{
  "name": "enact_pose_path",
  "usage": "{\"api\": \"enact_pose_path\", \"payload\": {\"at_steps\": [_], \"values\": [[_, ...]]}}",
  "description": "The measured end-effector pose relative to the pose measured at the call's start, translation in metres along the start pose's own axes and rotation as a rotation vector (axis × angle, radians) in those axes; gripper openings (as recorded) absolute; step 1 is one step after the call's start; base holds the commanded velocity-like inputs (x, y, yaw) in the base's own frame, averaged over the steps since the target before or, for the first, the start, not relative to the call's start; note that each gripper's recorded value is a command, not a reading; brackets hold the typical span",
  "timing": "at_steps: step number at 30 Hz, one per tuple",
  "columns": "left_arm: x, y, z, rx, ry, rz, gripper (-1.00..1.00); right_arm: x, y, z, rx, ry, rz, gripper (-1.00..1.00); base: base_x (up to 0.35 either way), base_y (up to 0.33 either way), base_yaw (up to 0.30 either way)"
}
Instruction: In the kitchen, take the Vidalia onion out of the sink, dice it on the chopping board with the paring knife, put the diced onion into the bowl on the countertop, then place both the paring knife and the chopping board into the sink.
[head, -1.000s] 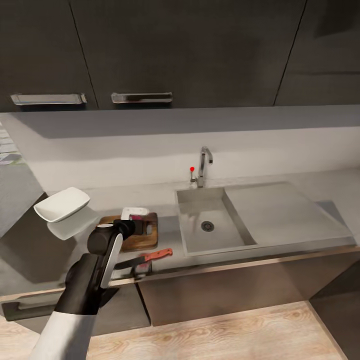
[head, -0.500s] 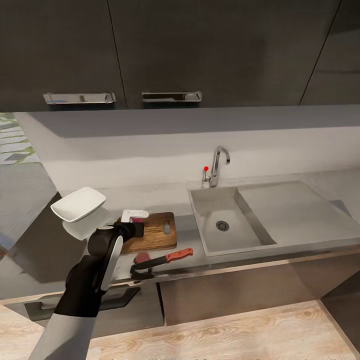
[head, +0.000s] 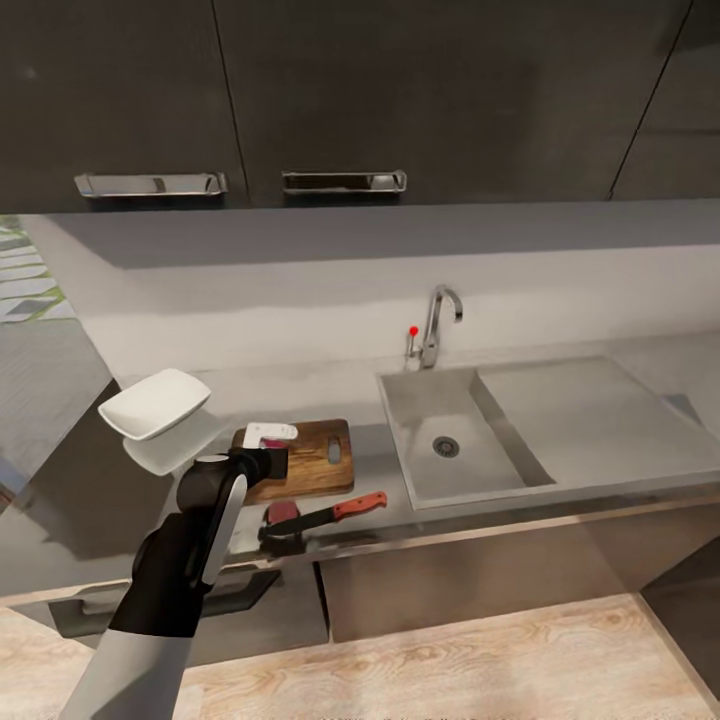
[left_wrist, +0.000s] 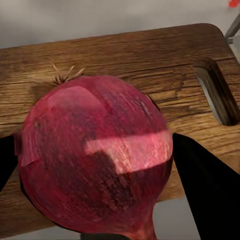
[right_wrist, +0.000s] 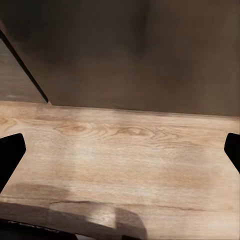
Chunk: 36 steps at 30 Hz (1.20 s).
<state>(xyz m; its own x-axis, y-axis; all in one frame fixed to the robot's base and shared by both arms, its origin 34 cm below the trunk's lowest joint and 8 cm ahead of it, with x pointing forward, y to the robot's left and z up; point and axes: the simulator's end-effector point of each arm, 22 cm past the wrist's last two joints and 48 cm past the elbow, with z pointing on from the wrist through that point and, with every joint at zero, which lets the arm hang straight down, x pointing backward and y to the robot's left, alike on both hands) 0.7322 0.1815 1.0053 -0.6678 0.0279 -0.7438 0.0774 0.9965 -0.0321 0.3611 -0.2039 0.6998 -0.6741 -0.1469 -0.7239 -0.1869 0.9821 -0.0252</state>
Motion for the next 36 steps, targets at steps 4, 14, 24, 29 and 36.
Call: {"api": "enact_pose_path", "payload": {"at_steps": [4,14,24,29,36], "values": [[0.004,0.0,0.003,0.0,0.009,0.0,-1.0,0.003,0.0,0.0,0.0,0.006,0.001,1.0,0.163,0.073,0.0],[0.012,0.0,0.01,0.0,0.028,-0.001,-1.0,0.008,0.001,-0.001,-0.003,0.02,0.002,1.0,0.024,0.011,0.0],[0.013,-0.007,0.01,0.011,0.028,0.017,-1.0,0.008,0.001,-0.001,-0.003,0.021,0.002,1.0,0.001,0.0,0.0],[0.013,-0.008,0.01,0.012,0.028,0.019,-1.0,0.008,0.002,-0.001,-0.004,0.02,0.002,1.0,0.179,0.026,0.0],[0.013,-0.007,0.01,0.01,0.029,0.018,-1.0,0.008,0.001,-0.001,-0.003,0.021,0.002,1.0,0.04,0.005,0.0]]}}
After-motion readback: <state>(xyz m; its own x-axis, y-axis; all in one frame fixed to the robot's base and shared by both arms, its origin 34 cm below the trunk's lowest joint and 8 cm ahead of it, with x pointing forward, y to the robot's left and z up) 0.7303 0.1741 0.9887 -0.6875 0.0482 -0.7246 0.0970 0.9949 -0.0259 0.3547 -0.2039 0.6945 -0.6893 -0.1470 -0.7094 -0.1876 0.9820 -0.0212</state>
